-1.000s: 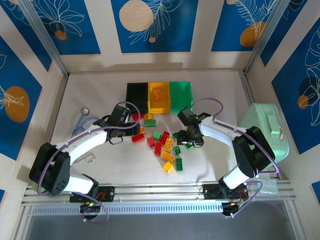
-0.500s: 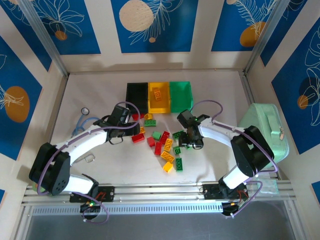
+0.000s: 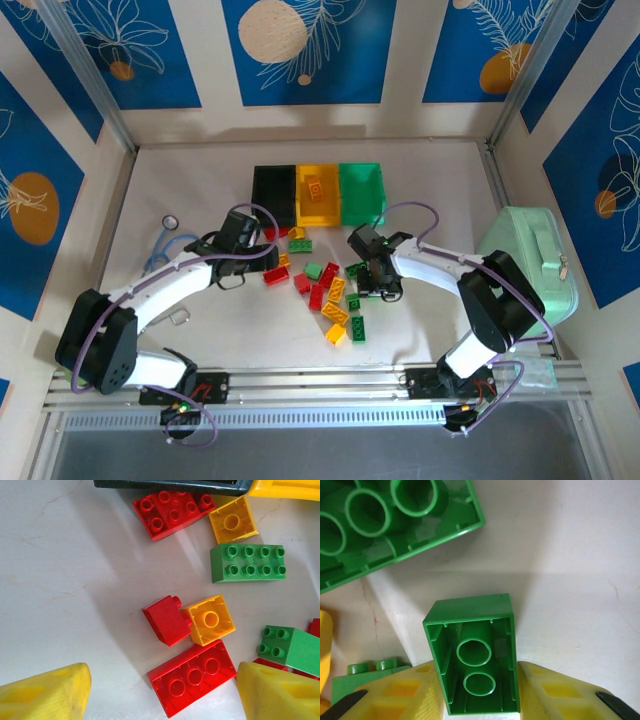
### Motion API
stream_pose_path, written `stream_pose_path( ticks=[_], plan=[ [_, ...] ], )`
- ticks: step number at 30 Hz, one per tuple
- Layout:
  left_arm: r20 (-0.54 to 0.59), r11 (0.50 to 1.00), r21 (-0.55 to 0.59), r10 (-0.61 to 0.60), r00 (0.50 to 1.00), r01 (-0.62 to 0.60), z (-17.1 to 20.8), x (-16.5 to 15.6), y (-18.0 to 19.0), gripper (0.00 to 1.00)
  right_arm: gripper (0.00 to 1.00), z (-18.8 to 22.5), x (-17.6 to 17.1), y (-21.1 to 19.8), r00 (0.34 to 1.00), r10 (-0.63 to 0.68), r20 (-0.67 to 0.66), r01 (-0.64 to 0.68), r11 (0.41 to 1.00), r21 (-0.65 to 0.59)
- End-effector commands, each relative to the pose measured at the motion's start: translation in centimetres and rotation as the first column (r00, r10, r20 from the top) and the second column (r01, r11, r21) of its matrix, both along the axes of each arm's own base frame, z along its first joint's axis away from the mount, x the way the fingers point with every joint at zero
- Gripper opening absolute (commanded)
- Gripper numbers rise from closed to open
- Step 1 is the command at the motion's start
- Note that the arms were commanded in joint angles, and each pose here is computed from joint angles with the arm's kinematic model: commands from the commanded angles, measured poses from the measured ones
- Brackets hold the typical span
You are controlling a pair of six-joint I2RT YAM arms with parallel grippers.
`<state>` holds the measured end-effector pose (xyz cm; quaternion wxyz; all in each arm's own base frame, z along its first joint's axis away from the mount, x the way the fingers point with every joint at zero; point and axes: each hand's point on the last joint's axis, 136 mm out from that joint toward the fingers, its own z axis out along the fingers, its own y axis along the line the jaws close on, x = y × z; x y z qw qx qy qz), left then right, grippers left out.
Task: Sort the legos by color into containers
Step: Pick up the lego from the center of the table, then place the lego in the container.
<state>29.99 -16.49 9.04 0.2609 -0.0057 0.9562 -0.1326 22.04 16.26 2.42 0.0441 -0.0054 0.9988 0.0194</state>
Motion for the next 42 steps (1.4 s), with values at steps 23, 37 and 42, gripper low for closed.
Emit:
stream_pose_path(
  ticks=[23,37,42],
  plan=[
    [0.074,0.999,-0.027,-0.045,0.996,0.048,0.5,-2.6,0.4,0.76,0.38,9.8,8.2,2.7,0.979,0.066,0.195,-0.071,0.997,0.021],
    [0.110,0.995,-0.078,-0.051,0.993,0.060,0.9,-4.3,0.3,0.76,0.37,11.1,17.5,2.3,0.976,0.025,0.217,-0.048,0.994,0.102],
    [0.110,0.995,-0.081,-0.053,0.993,0.062,1.0,-4.7,0.1,0.76,0.37,10.0,19.9,2.0,0.980,0.014,0.200,-0.032,0.996,0.086]
  ],
)
